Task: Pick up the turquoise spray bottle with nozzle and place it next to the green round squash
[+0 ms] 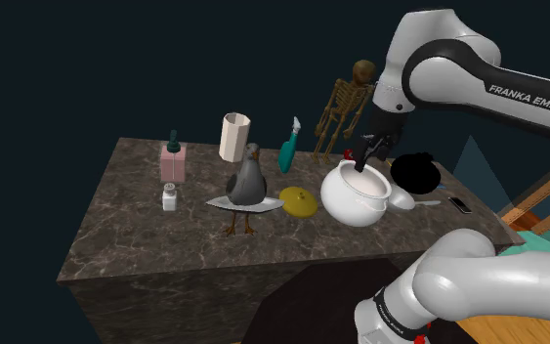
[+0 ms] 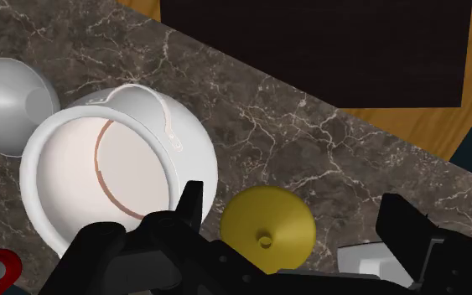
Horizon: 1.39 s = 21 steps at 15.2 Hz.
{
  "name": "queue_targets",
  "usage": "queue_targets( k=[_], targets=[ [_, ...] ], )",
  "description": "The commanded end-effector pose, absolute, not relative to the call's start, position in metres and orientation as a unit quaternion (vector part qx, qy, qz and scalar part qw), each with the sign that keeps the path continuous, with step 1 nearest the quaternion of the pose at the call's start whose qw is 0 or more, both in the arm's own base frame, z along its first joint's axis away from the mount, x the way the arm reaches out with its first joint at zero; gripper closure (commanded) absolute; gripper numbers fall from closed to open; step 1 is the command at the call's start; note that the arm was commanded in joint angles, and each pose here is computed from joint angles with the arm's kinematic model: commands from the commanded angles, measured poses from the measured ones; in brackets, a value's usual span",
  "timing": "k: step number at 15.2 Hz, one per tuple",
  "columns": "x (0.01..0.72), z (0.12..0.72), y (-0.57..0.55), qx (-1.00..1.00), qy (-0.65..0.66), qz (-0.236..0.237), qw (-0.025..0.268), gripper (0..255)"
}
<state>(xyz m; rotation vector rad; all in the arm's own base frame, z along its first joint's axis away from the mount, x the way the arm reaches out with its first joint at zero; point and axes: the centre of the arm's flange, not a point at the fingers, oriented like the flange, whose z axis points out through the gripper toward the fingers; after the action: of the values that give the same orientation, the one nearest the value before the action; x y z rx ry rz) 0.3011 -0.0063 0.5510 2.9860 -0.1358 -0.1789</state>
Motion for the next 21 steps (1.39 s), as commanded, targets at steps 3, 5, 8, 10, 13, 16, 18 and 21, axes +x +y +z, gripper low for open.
queue_targets(
  k=[3, 5, 8, 10, 13, 16, 18, 21],
  targets=[
    [0.323, 0.542, -0.015, 0.995, -0.047, -0.053, 0.072, 0],
    [0.344, 0.534, -0.023, 0.995, -0.049, -0.046, 0.070, 0],
    [0.377, 0.522, -0.036, 0.996, -0.052, -0.037, 0.067, 0],
    [0.399, 0.514, -0.045, 0.996, -0.054, -0.030, 0.066, 0],
    [0.431, 0.503, -0.058, 0.996, -0.057, -0.020, 0.063, 0],
    [0.464, 0.492, -0.071, 0.996, -0.061, -0.010, 0.061, 0],
    [0.486, 0.485, -0.080, 0.996, -0.063, -0.004, 0.059, 0],
    [0.520, 0.476, -0.093, 0.996, -0.066, 0.006, 0.056, 0]
  ],
)
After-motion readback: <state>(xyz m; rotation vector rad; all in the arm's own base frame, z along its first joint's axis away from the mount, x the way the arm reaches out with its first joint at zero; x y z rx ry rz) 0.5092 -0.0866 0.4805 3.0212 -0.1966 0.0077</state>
